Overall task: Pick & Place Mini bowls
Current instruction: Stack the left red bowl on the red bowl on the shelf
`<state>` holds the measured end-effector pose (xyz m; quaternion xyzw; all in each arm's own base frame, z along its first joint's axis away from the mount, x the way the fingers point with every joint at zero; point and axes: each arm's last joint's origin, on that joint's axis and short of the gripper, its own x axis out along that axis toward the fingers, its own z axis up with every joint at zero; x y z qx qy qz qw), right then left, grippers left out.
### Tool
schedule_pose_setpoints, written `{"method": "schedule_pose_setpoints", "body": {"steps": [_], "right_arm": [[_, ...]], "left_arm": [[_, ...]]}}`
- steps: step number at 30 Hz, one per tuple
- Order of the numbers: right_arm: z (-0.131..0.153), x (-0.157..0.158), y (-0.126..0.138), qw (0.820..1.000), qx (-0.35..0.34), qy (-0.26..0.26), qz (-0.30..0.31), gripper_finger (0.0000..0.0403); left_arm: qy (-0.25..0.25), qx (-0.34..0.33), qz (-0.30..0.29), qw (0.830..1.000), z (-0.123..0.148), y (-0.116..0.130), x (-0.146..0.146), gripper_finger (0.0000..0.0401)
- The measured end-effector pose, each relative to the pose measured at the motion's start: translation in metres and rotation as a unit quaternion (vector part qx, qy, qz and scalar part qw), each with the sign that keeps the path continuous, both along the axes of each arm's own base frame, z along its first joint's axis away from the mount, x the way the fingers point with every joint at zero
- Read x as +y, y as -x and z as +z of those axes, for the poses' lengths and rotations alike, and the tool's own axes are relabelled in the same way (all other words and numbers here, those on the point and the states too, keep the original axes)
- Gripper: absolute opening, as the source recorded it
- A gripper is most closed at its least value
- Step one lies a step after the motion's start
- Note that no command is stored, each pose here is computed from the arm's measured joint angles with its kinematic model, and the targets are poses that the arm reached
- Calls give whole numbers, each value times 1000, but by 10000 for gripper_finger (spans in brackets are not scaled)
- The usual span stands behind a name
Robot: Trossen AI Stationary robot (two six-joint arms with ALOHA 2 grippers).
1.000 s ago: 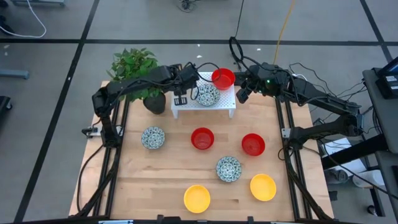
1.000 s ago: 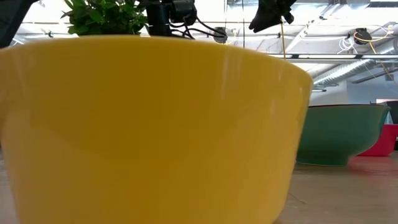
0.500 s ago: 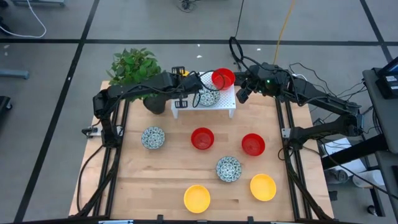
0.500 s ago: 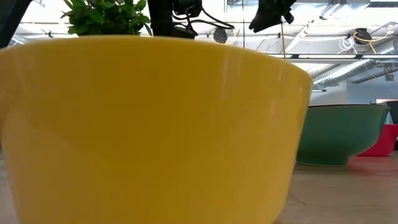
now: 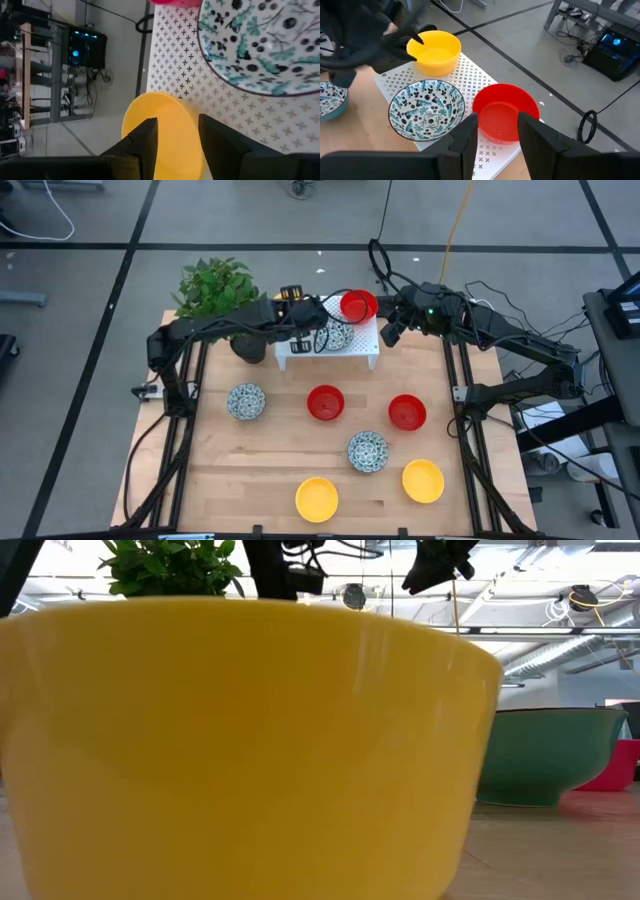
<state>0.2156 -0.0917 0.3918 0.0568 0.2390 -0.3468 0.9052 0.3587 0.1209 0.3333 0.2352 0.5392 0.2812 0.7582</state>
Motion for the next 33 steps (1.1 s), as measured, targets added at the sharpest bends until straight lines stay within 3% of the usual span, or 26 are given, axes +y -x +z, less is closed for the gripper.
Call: {"method": "schedule_pose_setpoints", "body": {"steps": [7,13,18,23,28,33], "right_arm": [[-1,0,0,1000,0,-5,-2,125],[-4,4,1,999,35,-1,34,125],[-6,12,-3,990,35,-24,131,125],[-15,26,-13,972,16,-63,227,125],[-50,44,-29,943,-11,-85,320,125],[-105,59,-44,926,-65,-68,364,125]], "left_arm": [[-2,-75,-22,997,27,5,-30,145],[95,-175,-41,979,46,13,-63,145],[217,-245,-28,945,54,17,-87,145],[320,-254,-5,913,50,17,-105,145],[400,-260,34,878,49,18,-124,145],[463,-262,59,845,51,21,-143,145]]}}
